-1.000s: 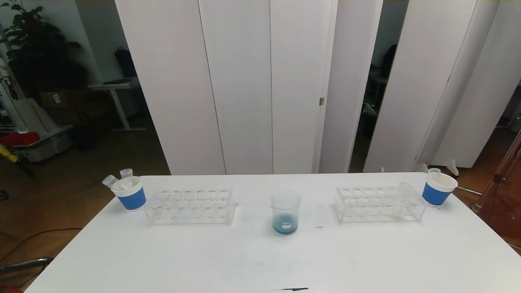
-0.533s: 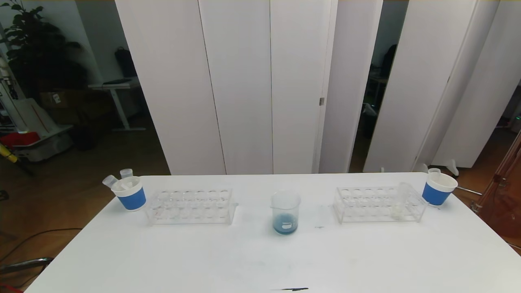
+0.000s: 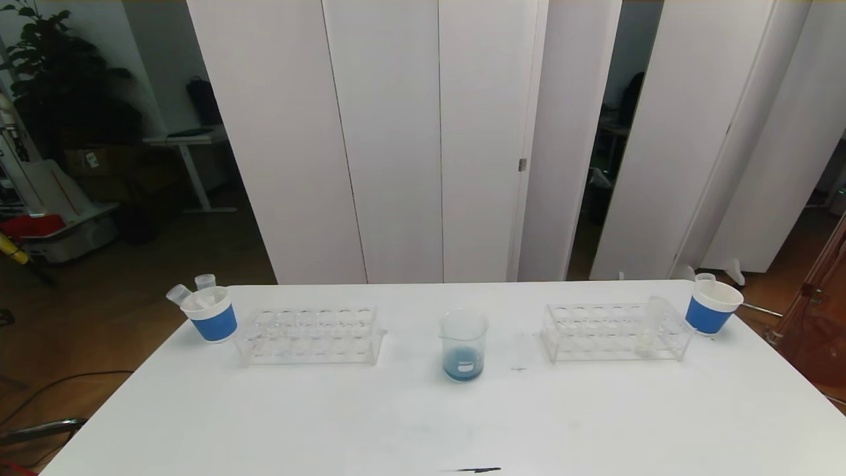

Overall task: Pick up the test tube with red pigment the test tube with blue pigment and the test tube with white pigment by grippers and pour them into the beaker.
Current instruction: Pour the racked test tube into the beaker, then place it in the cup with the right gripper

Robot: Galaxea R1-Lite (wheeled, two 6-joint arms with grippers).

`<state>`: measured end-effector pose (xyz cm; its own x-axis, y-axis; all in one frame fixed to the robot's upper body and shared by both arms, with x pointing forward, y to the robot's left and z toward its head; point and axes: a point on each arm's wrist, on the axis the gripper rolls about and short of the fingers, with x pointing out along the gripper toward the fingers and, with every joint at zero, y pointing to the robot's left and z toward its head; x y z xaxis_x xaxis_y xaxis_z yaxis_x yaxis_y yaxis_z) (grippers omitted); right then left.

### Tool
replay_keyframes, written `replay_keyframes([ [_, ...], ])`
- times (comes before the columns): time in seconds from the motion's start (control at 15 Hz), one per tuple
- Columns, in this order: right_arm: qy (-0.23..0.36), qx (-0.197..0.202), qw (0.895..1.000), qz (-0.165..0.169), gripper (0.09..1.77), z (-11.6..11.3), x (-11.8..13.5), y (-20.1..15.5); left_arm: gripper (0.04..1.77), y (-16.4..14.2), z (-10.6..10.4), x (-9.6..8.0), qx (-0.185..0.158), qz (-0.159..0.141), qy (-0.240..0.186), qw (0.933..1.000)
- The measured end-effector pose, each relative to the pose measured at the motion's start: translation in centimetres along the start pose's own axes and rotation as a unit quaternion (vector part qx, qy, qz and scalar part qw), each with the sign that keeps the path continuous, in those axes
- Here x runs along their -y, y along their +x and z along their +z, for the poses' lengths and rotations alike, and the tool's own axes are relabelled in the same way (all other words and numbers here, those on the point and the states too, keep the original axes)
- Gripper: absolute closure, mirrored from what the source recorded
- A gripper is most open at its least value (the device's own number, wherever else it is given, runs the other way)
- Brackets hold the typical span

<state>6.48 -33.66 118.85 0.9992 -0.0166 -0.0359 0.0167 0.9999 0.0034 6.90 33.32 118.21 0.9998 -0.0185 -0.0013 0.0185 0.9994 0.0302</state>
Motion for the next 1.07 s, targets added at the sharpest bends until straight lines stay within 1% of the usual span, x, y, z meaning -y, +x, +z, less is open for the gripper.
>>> replay_keyframes([
  [0.13, 0.001, 0.023, 1.000, -0.001, 0.11, 2.1, 0.0, -0.5, 0.07, 0.0, 0.0, 0.0, 0.000, 0.000, 0.000, 1.0000],
  [0.27, 0.001, 0.047, 0.999, -0.002, 0.11, 5.3, 0.0, -1.0, 0.07, 0.0, 0.0, 0.0, 0.000, 0.000, 0.000, 1.0000],
  [0.47, 0.005, 0.074, 0.997, -0.006, 0.11, 11.5, 0.0, -0.9, 0.07, 0.0, 0.0, 0.0, 0.000, 0.000, 0.000, 1.0000],
  [0.6, 0.012, 0.083, 0.996, -0.007, 0.11, 15.8, -0.1, 0.1, 0.07, 0.0, 0.0, 0.0, 0.000, 0.000, 0.000, 1.0000],
  [0.73, 0.018, 0.083, 0.996, -0.008, 0.11, 19.5, -0.1, 2.0, 0.07, 0.0, 0.0, 0.0, 0.000, 0.000, 0.000, 1.0000],
  [0.87, 0.023, 0.079, 0.997, -0.010, 0.11, 22.1, -0.1, 4.9, 0.07, 0.0, 0.0, 0.0, 0.000, 0.000, 0.000, 1.0000],
  [0.93, 0.024, 0.077, 0.997, -0.013, 0.11, 22.9, -0.1, 6.5, 0.07, 0.0, 0.0, 0.0, 0.000, 0.000, 0.000, 1.0000],
  [1.07, 0.025, 0.064, 0.997, -0.017, 0.11, 23.7, 0.0, 10.1, 0.07, 0.0, 0.0, 0.0, 0.000, 0.000, 0.000, 1.0000],
])
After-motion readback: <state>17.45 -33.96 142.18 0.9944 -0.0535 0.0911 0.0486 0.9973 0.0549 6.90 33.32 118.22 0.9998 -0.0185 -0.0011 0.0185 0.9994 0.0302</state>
